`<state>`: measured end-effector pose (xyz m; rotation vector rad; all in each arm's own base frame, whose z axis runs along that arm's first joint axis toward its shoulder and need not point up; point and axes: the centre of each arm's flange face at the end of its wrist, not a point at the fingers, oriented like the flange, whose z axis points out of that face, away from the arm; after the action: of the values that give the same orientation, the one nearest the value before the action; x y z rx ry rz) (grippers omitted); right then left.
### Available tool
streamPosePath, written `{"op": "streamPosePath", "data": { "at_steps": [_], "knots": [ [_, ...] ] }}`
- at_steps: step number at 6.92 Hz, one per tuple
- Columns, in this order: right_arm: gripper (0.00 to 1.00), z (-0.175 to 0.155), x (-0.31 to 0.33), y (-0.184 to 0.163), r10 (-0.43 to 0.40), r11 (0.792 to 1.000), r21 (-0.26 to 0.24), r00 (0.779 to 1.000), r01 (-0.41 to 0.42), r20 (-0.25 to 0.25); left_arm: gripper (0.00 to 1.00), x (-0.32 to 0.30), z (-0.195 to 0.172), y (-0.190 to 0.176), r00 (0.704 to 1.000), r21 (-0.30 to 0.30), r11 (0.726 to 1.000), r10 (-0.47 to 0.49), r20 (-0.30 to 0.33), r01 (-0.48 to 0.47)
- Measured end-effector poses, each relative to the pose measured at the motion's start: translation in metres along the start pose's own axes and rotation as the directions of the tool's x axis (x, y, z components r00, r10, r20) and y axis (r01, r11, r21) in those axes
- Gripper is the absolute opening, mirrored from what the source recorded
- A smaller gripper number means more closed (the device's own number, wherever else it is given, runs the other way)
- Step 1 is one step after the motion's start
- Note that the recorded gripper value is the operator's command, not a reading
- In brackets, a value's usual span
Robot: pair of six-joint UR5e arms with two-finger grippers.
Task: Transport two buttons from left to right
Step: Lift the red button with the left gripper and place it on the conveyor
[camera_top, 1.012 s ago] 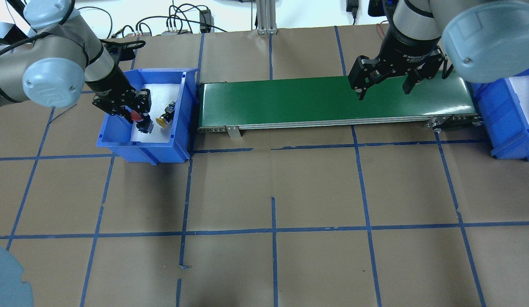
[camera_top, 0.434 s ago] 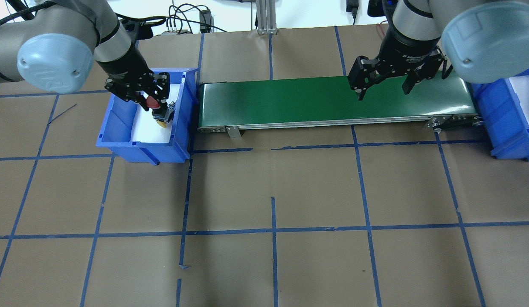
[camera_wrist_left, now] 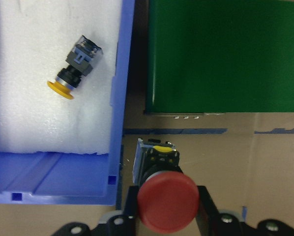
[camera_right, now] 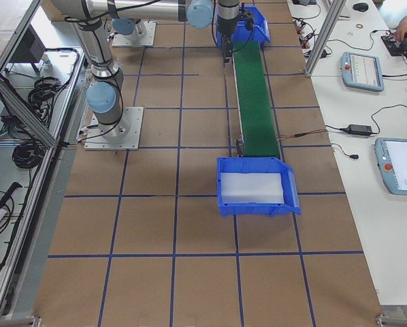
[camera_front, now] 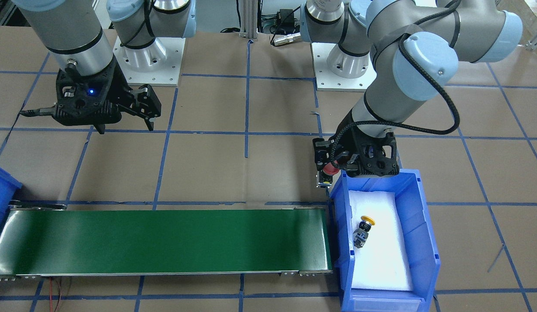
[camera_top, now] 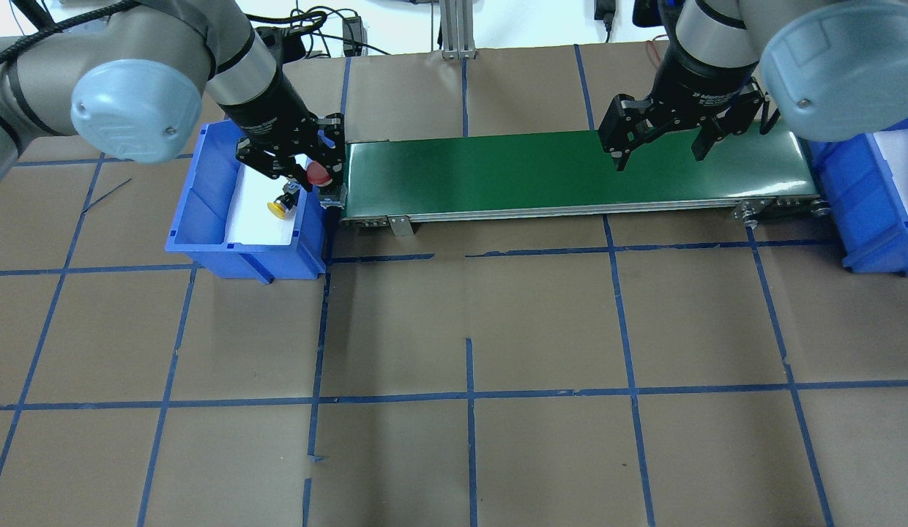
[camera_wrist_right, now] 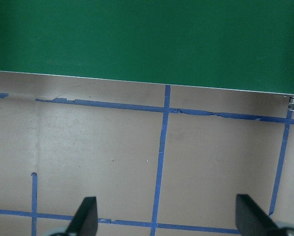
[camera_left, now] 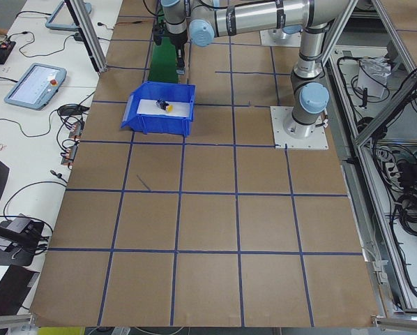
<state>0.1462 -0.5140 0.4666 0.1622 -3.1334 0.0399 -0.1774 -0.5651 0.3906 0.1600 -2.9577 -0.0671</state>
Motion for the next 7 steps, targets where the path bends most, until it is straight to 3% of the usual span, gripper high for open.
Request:
{"op": "streamPosePath", "data": {
  "at_steps": [3, 5, 7],
  "knots": [
    [1.0, 0.0, 0.0, 0.0, -0.001, 1.0, 0.001, 1.0, 0.001, -0.001, 0.21, 0.032, 0.062, -0.044, 0.997, 0.057, 0.996, -0.064, -0.04, 0.067],
    [1.0, 0.0, 0.0, 0.0, -0.001, 1.0, 0.0, 1.0, 0.001, -0.002, 0.29, 0.04, 0.074, -0.079, 0.998, 0.086, 0.995, -0.041, -0.048, 0.045],
    [1.0, 0.0, 0.0, 0.0, -0.001, 1.0, 0.0, 1.0, 0.001, -0.002, 0.32, 0.04, 0.08, -0.089, 0.998, 0.085, 0.995, -0.044, -0.041, 0.047]
  ]
}}
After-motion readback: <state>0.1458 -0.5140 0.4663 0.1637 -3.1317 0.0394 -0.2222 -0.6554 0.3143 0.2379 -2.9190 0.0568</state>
